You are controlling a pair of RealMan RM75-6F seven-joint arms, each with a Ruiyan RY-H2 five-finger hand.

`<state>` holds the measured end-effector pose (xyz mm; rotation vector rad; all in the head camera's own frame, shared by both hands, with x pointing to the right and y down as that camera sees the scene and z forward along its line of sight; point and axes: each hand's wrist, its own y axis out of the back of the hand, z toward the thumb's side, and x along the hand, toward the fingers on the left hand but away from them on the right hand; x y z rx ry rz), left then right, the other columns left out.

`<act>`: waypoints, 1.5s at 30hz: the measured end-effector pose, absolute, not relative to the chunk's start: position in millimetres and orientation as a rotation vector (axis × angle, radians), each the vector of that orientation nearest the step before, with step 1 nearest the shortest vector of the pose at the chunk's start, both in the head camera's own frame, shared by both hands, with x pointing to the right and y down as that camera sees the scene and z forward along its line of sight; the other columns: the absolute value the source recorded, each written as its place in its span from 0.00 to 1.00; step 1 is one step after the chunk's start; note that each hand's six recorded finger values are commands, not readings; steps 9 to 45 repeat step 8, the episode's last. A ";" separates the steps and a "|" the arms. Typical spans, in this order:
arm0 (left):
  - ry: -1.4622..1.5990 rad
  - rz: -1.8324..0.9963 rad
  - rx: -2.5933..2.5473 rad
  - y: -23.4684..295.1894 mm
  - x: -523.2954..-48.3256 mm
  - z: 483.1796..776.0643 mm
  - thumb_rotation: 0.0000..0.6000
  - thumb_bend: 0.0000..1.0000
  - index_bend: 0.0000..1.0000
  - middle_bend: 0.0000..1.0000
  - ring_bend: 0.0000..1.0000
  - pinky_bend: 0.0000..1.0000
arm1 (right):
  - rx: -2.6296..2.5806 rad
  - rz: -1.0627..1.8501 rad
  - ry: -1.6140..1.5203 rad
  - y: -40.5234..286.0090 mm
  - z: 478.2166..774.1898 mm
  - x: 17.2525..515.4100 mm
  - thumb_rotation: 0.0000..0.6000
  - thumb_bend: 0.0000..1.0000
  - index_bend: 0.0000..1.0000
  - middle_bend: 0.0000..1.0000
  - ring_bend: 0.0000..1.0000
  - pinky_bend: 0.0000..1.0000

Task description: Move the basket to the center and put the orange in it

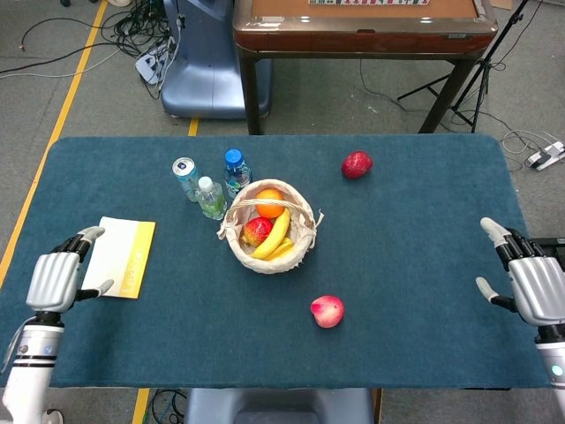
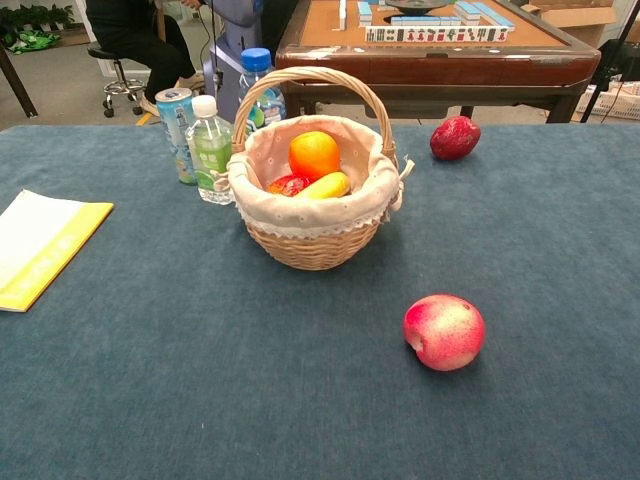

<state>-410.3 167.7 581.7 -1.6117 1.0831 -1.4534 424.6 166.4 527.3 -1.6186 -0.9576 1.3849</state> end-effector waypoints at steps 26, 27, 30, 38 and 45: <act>1.094 -1.463 -1.565 201.8 -429.0 568.3 1.00 0.08 0.23 0.20 0.27 0.34 | -1.634 1.408 -0.972 195.2 532.4 431.5 1.00 0.31 0.05 0.15 0.12 0.27; 1.094 -1.463 -1.565 201.8 -429.0 568.3 1.00 0.08 0.23 0.20 0.27 0.34 | -1.634 1.408 -0.972 195.2 532.4 431.5 1.00 0.31 0.05 0.15 0.12 0.27; 1.094 -1.463 -1.565 201.8 -429.0 568.3 1.00 0.08 0.23 0.20 0.27 0.34 | -1.634 1.408 -0.972 195.2 532.4 431.5 1.00 0.31 0.05 0.15 0.12 0.27; 1.094 -1.463 -1.565 201.8 -429.0 568.3 1.00 0.08 0.23 0.20 0.27 0.34 | -1.634 1.408 -0.972 195.2 532.4 431.5 1.00 0.31 0.05 0.15 0.12 0.27; 1.094 -1.463 -1.565 201.8 -429.0 568.3 1.00 0.08 0.23 0.20 0.27 0.34 | -1.634 1.408 -0.972 195.2 532.4 431.5 1.00 0.31 0.05 0.15 0.12 0.27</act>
